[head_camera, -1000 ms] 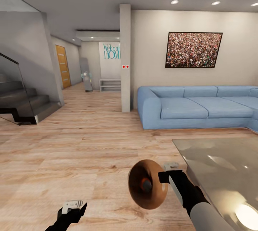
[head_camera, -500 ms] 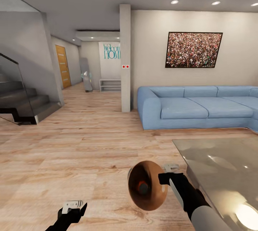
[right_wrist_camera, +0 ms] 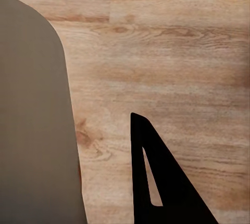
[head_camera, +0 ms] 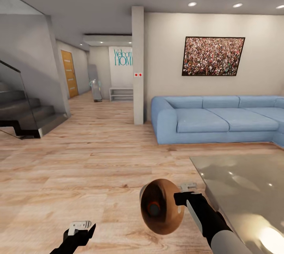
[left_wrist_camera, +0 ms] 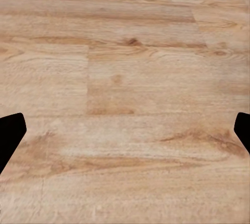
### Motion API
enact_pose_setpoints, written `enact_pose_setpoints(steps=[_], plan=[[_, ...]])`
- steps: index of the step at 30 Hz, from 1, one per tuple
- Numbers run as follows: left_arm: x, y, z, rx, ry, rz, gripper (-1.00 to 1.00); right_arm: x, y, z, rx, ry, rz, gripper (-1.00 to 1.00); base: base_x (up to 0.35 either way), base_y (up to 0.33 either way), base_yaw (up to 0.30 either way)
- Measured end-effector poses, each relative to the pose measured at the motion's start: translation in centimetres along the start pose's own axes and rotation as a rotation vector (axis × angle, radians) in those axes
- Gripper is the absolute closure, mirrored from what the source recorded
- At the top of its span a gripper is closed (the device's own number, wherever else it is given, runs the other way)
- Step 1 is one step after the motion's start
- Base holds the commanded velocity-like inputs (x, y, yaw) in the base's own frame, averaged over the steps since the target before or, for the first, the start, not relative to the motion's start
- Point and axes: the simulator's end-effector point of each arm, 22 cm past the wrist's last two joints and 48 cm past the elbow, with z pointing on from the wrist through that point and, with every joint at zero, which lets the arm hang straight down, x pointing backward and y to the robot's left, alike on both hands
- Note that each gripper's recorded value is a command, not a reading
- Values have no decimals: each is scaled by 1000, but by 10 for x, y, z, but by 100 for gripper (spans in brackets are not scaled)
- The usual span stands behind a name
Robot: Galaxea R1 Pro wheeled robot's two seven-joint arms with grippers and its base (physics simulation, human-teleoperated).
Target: Put the three can of soda from the living room inside the tash can in the kitchen.
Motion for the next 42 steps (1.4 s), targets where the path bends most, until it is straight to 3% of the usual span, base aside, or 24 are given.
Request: enact_pose_setpoints(steps=[19,31,42], plan=[[-37,-7,-13,14,11,1,-100,-31,3,-23,-6,2,-1,100,0,0,0],[-59,-9,-22,14,14,2,-100,-58,3,-38,-5,-61,-3,100,0,0,0],[-78,-12,-31,15,15,1,-100,-72,3,-51,-2,-57,-8,100,0,0,0]])
